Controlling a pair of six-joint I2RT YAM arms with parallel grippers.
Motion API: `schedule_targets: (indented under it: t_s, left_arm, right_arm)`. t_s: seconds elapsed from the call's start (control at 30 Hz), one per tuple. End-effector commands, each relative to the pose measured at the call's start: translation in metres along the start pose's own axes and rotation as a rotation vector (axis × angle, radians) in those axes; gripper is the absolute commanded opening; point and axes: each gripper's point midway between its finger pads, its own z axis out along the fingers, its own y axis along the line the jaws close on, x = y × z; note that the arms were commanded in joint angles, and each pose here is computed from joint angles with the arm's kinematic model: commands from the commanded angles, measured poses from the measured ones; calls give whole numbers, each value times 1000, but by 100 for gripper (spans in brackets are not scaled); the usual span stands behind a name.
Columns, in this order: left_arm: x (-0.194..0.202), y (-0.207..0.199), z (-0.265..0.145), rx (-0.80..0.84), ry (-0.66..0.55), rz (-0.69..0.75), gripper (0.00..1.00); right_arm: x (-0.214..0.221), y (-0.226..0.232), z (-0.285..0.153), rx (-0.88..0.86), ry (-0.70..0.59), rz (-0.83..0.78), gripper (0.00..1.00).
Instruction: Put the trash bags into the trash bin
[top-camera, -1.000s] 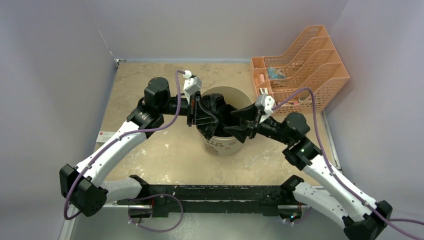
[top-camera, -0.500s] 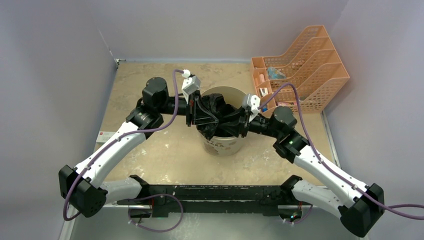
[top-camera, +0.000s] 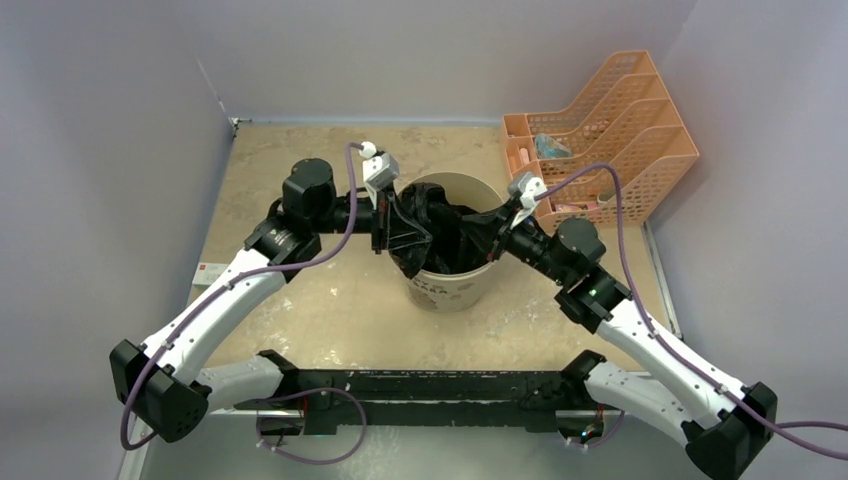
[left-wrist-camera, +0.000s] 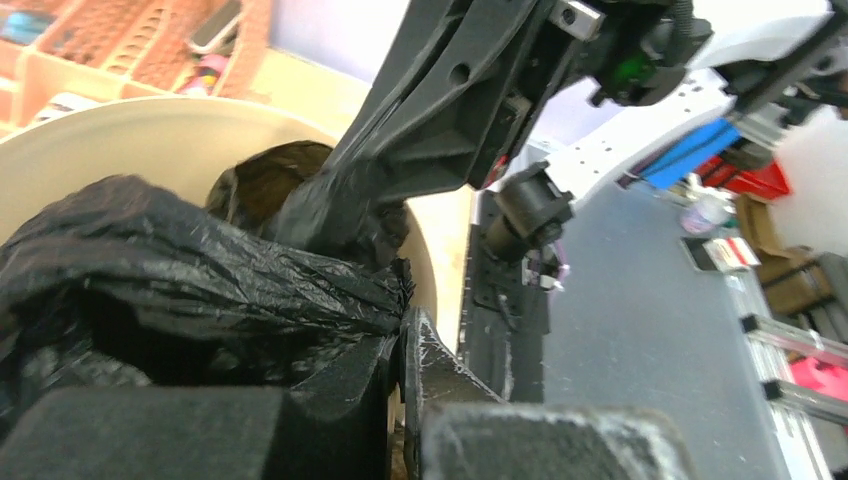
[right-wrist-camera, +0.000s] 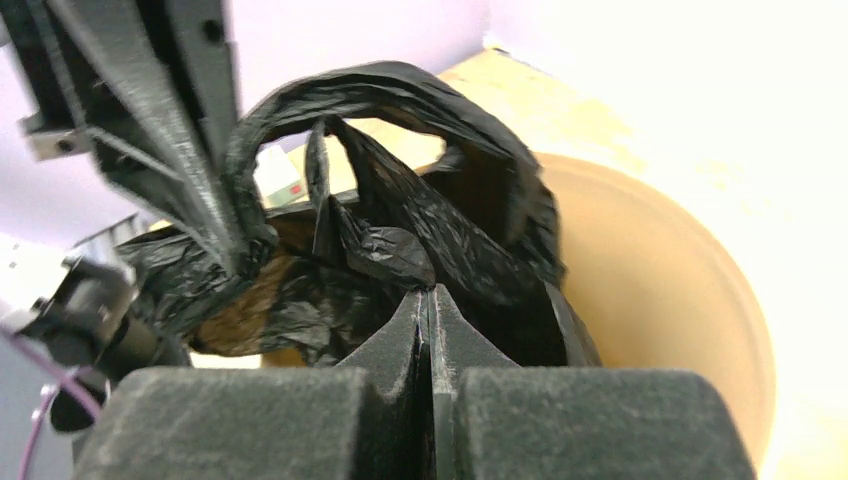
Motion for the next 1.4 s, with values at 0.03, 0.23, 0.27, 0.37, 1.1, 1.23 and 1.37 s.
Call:
schedule_targets:
  t_s: [0.03,0.23,0.27,0.37,1.1,1.23,1.37]
  left_arm:
    - [-15,28,-16,-245,-66,39,0]
    - [-17,60,-44,-351,-105,-67,0]
    - [-16,66,-51,-366,-112,-86,0]
    - [-6,83,-65,-431,-98,-128,0]
    - [25,81,-75,-433,-112,-222,0]
    - [0,59,-69,-318,-110,-162,0]
    - [-9,56,-68,-294,-94,-132,0]
  right_arm:
    - [-44,-55,-23,393,-139,141,0]
    - [-49,-97,-51,697,-156,239,0]
    - [-46,-104,-57,752,-151,261,0]
    - [-32,-116,-73,865,-128,302,0]
    - [30,-124,-94,902,20,427,2]
    - [0,-110,-93,811,-33,369,15]
    - [-26,-95,-89,699,-68,270,45]
